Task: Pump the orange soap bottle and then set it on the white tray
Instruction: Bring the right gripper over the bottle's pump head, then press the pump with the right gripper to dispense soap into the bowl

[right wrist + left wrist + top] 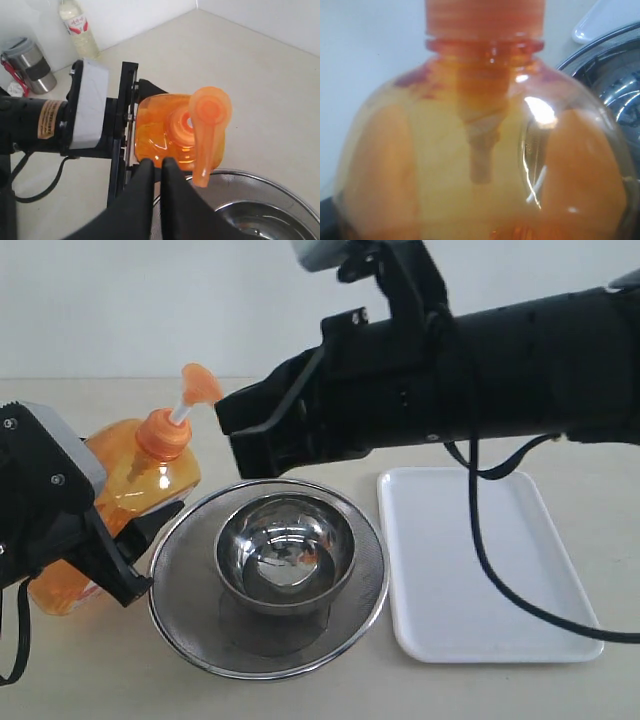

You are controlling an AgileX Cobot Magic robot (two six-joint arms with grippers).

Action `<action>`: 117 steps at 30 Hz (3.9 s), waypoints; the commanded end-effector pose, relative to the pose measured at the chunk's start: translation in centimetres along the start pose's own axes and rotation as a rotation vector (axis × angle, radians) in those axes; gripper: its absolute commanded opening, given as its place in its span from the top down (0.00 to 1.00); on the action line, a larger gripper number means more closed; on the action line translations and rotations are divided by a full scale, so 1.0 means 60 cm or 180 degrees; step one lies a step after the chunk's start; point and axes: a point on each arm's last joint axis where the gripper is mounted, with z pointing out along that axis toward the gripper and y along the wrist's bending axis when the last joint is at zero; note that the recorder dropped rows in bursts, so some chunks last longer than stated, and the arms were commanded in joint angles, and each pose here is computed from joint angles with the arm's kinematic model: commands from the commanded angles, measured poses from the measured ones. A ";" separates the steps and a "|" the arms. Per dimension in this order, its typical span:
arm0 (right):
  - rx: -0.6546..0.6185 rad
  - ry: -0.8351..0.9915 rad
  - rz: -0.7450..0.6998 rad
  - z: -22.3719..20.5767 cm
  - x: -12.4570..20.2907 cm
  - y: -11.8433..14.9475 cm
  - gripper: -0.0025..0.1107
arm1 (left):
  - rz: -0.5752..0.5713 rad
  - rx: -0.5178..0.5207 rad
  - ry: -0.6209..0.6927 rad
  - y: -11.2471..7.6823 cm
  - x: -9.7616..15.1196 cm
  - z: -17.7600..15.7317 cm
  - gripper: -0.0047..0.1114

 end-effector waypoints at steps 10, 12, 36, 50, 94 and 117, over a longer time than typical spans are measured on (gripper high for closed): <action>0.0446 0.0262 0.0003 0.047 0.027 -0.030 0.98 | 0.0085 -0.0072 -0.0250 0.003 -0.015 -0.001 0.92; 0.0446 0.0262 0.0003 0.047 0.027 -0.030 0.98 | 0.0097 -0.0062 -0.0255 0.003 -0.015 -0.001 0.92; 0.0342 -0.0300 0.0120 0.006 -0.057 -0.002 0.98 | 0.0378 0.0087 -0.0245 -0.005 -0.014 -0.001 0.92; 0.0264 -0.0083 0.0248 0.042 -0.031 -0.016 0.98 | 0.0311 0.0071 -0.0307 -0.004 -0.017 -0.001 0.92; 0.0019 0.0435 0.0329 0.116 0.037 -0.002 0.98 | 0.0270 0.0165 -0.0366 -0.009 -0.020 -0.002 0.92; 0.0436 -0.0295 0.0080 0.004 -0.059 0.008 0.98 | 0.0216 0.0136 -0.0303 -0.007 -0.017 -0.001 0.92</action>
